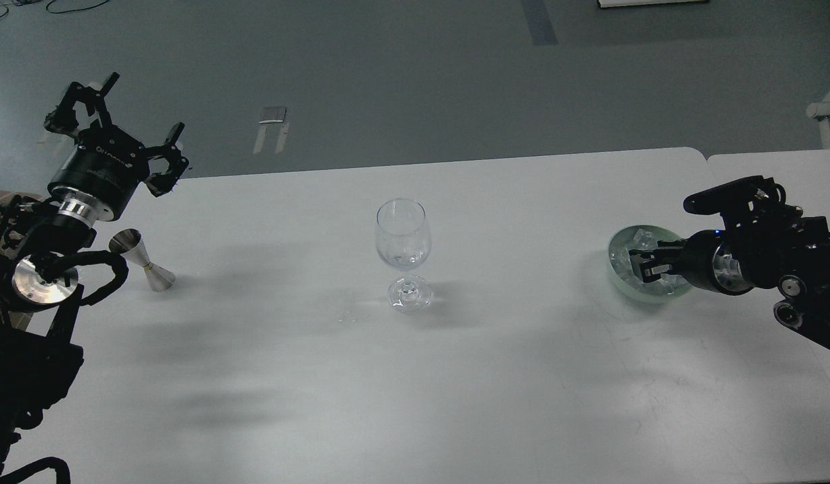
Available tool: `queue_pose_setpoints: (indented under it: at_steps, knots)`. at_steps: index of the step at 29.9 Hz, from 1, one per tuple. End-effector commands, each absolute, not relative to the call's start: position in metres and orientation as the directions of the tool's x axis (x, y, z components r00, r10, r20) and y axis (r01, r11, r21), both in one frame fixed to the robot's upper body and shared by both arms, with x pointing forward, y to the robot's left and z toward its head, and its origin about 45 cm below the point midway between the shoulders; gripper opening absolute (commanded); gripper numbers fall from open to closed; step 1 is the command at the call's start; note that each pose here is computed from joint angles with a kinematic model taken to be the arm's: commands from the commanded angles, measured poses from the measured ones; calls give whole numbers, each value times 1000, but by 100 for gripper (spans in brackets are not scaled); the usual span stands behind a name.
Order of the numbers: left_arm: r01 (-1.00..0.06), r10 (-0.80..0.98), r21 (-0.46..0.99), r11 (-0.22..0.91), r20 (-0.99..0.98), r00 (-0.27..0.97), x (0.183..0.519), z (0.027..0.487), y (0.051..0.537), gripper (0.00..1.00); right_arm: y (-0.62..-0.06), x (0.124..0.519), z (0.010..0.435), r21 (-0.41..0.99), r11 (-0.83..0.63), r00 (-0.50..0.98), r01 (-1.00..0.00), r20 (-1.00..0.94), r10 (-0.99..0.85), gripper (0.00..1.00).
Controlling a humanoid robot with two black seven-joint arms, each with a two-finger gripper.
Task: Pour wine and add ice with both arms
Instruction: 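Close the right gripper on the ice cube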
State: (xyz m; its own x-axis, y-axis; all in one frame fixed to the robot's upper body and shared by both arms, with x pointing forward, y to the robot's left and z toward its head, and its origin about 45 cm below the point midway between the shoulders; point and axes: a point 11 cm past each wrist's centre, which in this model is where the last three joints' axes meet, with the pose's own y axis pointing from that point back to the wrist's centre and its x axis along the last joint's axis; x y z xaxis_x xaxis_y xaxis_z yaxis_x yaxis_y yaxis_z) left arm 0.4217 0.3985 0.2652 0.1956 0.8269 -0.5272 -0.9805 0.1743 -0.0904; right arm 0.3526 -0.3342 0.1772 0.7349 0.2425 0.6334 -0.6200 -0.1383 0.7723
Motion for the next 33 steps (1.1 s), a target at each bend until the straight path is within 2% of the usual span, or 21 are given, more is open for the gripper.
queue_pose_setpoints:
  at_steps: [1,28,33]
  knots:
    - [-980,827,-90,175,-527,196,422,265,398,98,-346,348,182,775,-116,737,-621,628,249,49]
    - [-981,825,-87,171,-531,191,420,263,399,98,-357,329,160,813,-90,779,-575,578,241,50]
    - [-982,826,-87,169,-530,189,420,262,400,98,-354,332,161,810,-96,775,-579,583,242,47]
